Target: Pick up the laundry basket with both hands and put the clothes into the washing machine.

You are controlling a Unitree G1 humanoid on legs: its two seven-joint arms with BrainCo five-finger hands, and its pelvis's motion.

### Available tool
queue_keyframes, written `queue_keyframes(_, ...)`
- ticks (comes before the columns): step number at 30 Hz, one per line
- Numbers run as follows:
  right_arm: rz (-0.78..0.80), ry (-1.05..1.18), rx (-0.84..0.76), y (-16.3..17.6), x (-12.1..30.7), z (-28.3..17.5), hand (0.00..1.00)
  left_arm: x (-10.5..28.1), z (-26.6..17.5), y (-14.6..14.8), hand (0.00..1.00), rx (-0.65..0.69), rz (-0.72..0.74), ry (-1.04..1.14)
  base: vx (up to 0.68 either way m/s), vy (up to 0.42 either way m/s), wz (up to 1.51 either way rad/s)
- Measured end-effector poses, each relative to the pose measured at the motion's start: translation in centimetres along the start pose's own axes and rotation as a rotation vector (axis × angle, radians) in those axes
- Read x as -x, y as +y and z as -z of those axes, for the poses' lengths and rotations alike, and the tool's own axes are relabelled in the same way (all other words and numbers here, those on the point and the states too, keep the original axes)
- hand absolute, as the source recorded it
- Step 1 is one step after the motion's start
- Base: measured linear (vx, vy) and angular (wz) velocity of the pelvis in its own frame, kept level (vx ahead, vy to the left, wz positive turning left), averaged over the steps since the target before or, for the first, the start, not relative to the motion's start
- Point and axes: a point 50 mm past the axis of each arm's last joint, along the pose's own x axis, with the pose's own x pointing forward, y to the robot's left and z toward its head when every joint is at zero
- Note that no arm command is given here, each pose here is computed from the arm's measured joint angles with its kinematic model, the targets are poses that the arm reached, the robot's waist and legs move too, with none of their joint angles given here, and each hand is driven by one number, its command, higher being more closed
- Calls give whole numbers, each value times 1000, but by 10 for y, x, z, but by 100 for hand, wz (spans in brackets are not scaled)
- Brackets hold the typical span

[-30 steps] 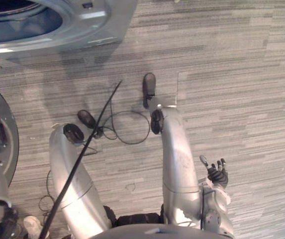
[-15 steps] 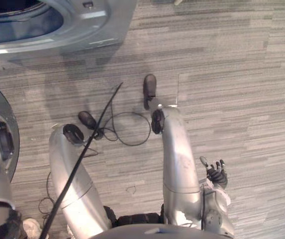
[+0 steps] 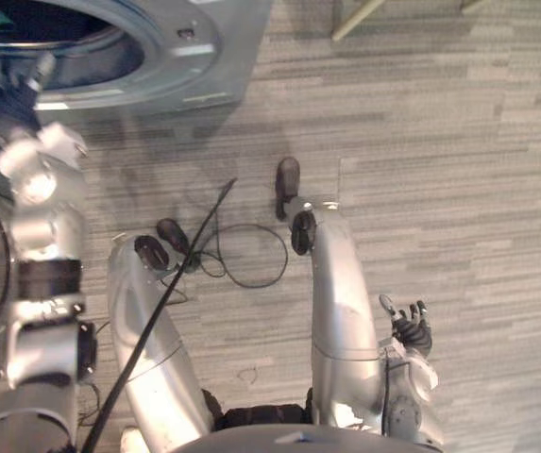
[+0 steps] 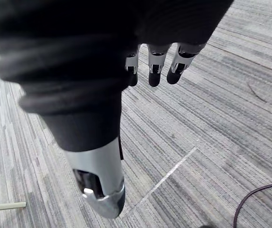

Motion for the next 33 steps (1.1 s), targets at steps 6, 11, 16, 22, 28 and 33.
queue_keyframes(6,43,16,-12,0,-6,4,0,76,69,-1,0,92,-10,257,-15,-83,3)
queue_keyframes(11,85,70,10,-7,-9,16,0,129,120,24,0,84,-110,498,-25,-97,-6)
queue_keyframes(16,165,198,81,-29,-4,45,0,199,173,73,0,-110,-181,809,94,-79,28)
queue_keyframes(22,263,388,201,-69,10,79,0,308,192,164,0,-366,-366,1237,190,-13,12)
queue_keyframes(28,278,474,326,-90,18,90,0,362,178,205,0,-412,-637,1401,153,20,18)
queue_keyframes(33,255,505,402,-85,9,92,0,358,178,206,0,-442,-595,1401,25,30,64)
